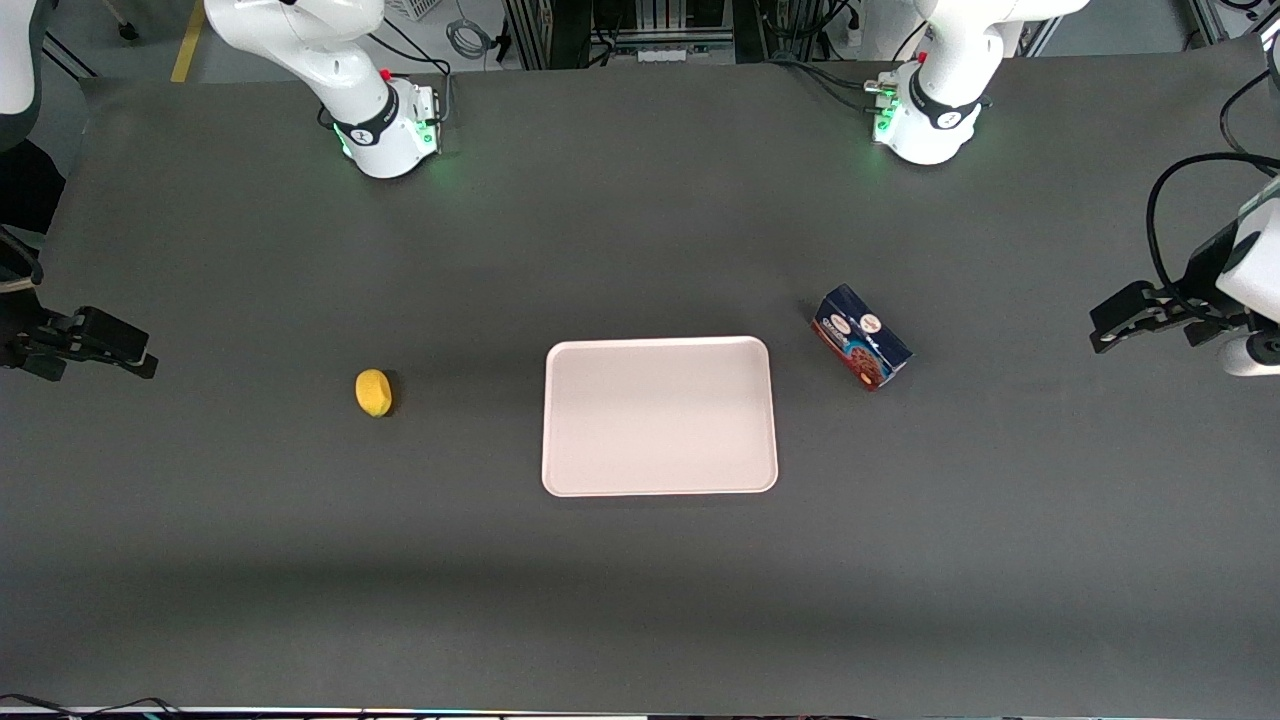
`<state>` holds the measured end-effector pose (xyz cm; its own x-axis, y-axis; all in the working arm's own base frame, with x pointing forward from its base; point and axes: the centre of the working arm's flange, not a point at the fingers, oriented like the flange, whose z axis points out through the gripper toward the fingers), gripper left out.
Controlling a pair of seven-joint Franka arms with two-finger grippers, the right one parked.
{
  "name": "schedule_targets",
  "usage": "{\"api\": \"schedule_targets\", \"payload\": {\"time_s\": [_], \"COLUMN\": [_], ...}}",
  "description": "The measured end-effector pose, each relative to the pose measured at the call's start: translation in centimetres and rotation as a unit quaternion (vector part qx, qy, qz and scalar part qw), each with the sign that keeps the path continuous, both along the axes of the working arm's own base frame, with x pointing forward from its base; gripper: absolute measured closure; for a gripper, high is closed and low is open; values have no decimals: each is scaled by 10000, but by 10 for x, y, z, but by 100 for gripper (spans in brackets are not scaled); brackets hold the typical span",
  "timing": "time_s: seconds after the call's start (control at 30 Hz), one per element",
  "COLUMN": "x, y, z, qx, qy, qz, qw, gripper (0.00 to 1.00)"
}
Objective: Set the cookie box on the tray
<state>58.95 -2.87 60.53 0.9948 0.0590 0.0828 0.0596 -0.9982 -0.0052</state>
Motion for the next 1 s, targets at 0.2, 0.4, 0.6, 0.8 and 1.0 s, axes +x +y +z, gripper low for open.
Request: {"api": "schedule_targets", "payload": {"time_s": [0.2, 0.4, 0.6, 0.8, 1.0], "x": [0, 0, 0, -2, -10], "y": [0, -1, -3, -19, -51], "z": [0, 0, -1, -2, -11], "qx": [0, -1, -20, -114, -150], "qy": [0, 2, 15, 31, 272], "qz": [-2, -10, 105, 1005, 2081], "qw": [10000, 10000, 9999, 9949, 9776], "gripper": [0, 0, 0, 0, 0]}}
